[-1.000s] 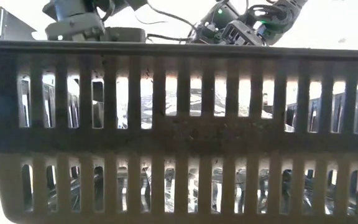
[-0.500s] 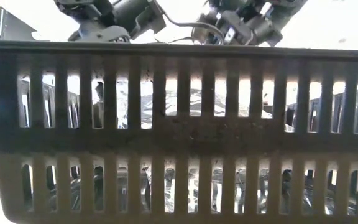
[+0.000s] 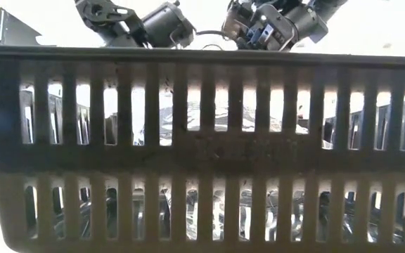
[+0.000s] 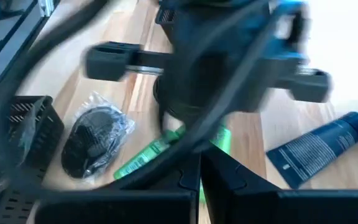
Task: Pick & Place Travel size toiletries
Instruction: Put the left black brush into the bottom middle black bin
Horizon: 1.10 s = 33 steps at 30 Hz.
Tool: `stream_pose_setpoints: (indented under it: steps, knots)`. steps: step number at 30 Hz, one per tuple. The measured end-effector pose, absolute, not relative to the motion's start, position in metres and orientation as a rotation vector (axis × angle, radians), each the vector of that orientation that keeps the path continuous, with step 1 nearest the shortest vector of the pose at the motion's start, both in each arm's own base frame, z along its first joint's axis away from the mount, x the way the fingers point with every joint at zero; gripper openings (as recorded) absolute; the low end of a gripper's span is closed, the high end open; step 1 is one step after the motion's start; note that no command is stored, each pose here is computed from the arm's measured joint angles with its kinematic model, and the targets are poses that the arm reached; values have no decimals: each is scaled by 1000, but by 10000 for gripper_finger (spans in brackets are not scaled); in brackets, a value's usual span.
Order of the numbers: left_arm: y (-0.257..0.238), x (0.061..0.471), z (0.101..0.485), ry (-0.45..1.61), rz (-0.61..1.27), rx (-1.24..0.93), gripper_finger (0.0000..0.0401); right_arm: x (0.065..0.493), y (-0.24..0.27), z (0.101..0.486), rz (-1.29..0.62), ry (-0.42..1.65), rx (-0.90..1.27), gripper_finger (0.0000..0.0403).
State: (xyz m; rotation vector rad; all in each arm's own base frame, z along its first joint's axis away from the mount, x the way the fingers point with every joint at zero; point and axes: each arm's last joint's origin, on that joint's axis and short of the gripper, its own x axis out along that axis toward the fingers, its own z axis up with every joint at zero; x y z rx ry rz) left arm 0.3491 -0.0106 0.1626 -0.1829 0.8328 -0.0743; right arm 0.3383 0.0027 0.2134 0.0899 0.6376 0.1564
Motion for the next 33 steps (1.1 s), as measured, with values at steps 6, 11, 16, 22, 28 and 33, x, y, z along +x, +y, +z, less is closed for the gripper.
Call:
stream_pose_setpoints:
  steps: [6, 11, 16, 22, 28, 33]
  knots:
    - [-3, 346, 168, 829, -142, -192, 0, 338, 3, 213, 160, 640, 90, 2]
    - [-13, 341, 175, 863, -260, -307, 0, 338, 3, 213, 165, 645, 90, 2]
    - [-26, 338, 155, 982, -228, -282, 0, 336, 1, 214, 90, 653, 65, 2]
    - [-35, 342, 154, 945, -248, -239, 0, 322, -1, 220, 59, 634, 47, 2]
    - [-35, 342, 154, 942, -229, -238, 0, 295, -12, 230, 25, 538, 59, 2]
    - [-34, 343, 154, 938, -218, -258, 0, 268, -27, 224, -81, 538, 105, 2]
